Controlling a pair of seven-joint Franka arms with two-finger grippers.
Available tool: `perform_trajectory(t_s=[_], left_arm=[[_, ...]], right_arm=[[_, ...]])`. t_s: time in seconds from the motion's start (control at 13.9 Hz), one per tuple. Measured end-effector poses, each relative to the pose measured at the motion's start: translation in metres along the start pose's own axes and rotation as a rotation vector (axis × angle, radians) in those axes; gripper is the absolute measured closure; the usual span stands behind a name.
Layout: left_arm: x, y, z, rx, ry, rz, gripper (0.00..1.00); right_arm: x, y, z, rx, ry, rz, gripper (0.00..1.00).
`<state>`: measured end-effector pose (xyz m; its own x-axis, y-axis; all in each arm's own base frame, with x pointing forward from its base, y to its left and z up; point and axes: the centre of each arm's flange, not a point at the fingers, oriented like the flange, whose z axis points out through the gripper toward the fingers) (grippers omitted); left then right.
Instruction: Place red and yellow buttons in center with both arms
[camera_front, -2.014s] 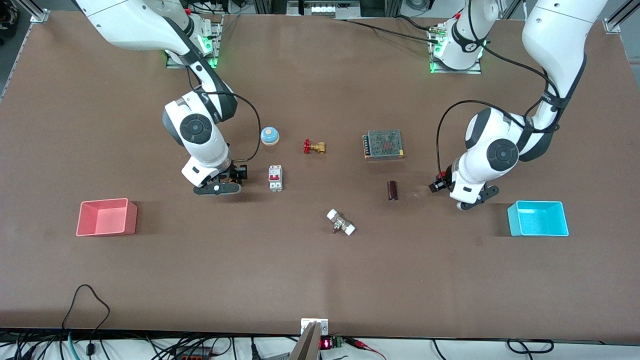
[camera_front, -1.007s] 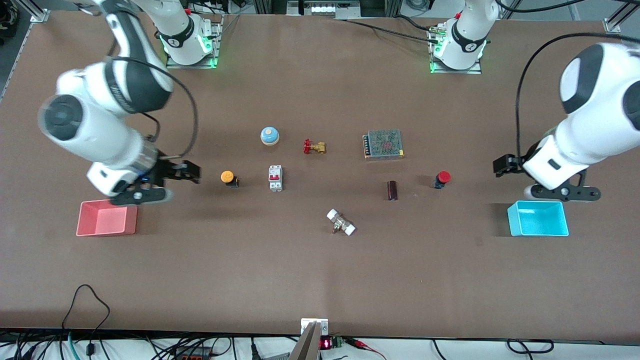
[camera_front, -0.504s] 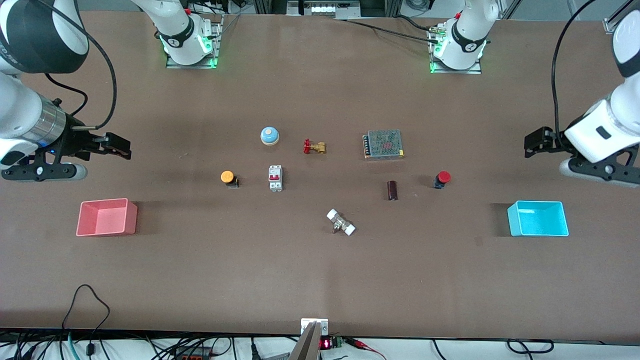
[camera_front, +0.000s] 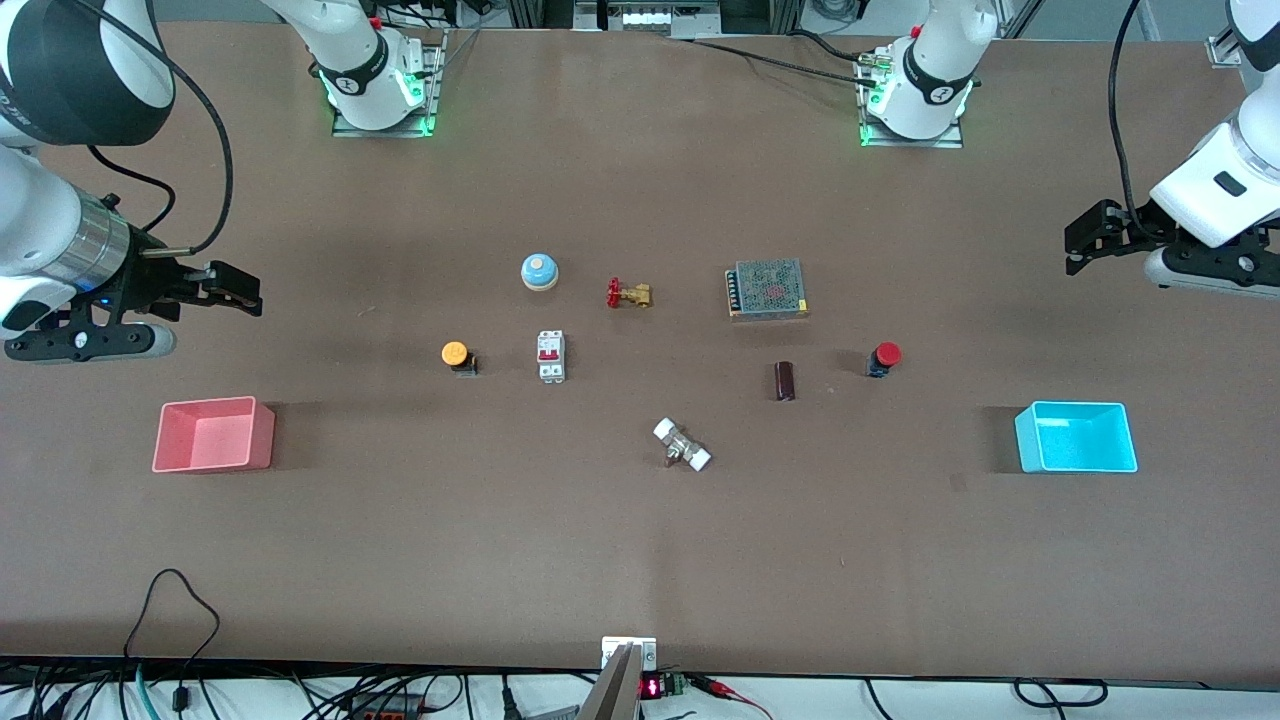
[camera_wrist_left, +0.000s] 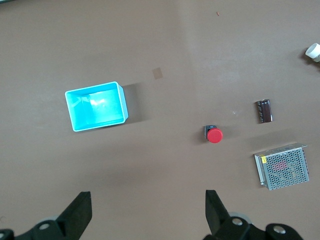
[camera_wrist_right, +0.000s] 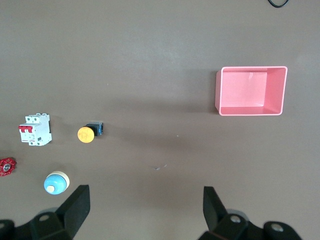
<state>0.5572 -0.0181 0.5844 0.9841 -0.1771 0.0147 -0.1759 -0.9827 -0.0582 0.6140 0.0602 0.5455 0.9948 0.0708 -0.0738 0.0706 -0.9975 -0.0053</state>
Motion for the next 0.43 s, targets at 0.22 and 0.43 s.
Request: perform_trajectory(t_s=[0.22,0.43], left_arm=[[0.0003,0.0013,0.0004,0.000,-0.001,0.003,0.00],[0.0002,0.0013,0.0006,-0.001,-0.003,0.003,0.00]], right_arm=[[0.0000,0.0016,0.0000,0.000,0.000,0.002,0.00],[0.0001,0.0048,-0.0001,-0.001,0.000,0.007,0.00]])
